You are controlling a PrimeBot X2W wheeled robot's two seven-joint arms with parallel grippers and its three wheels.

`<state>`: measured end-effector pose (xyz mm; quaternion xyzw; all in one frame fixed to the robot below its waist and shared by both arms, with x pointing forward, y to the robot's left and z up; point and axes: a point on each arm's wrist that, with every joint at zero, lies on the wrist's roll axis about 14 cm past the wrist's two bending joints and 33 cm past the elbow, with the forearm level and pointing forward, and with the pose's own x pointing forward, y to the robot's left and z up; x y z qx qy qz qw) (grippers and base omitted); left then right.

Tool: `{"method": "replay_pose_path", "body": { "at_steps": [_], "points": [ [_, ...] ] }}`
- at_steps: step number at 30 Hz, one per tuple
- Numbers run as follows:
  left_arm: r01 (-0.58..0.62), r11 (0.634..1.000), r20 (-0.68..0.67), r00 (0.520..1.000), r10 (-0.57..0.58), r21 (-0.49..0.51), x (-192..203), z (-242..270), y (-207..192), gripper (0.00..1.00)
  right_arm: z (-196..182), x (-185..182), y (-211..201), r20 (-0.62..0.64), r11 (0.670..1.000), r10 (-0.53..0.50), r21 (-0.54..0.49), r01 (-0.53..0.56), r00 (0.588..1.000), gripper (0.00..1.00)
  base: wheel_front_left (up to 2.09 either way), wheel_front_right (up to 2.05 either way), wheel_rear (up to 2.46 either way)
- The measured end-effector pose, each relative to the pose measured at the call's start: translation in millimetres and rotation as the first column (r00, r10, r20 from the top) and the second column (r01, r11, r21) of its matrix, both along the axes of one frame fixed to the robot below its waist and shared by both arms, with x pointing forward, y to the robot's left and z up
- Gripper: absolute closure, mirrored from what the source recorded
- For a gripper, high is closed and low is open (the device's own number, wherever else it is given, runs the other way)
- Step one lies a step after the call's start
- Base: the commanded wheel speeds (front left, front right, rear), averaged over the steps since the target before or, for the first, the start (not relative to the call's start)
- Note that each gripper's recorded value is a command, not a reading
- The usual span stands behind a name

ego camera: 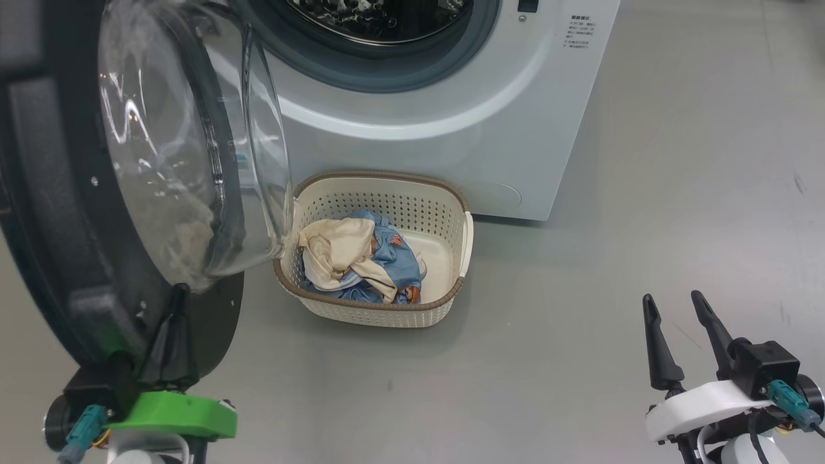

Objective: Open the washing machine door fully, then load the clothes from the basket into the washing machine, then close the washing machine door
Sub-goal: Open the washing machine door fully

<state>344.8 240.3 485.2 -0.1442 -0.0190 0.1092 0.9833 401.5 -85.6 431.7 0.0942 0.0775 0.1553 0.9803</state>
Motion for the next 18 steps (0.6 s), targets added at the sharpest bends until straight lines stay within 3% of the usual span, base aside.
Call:
{"method": "replay_pose_path", "body": {
  "at_steps": [11, 18],
  "points": [
    [-0.124, 0.992, -0.007, 0.992, 0.124, -0.001, -12.4, -0.3, 32.0, 1.0, 2.9, -1.3, 2.3, 0.009, 1.0, 0.013, -0.004, -0.013, 1.0, 0.0, 0.0, 0.0, 0.0],
    [-0.257, 0.966, -0.041, 0.966, 0.255, -0.043, -27.1, -11.4, 65.2, 1.0, 2.0, -2.4, 0.2, 0.006, 1.0, 0.008, -0.006, -0.008, 1.0, 0.0, 0.0, 0.0, 0.0]
  ]
}}
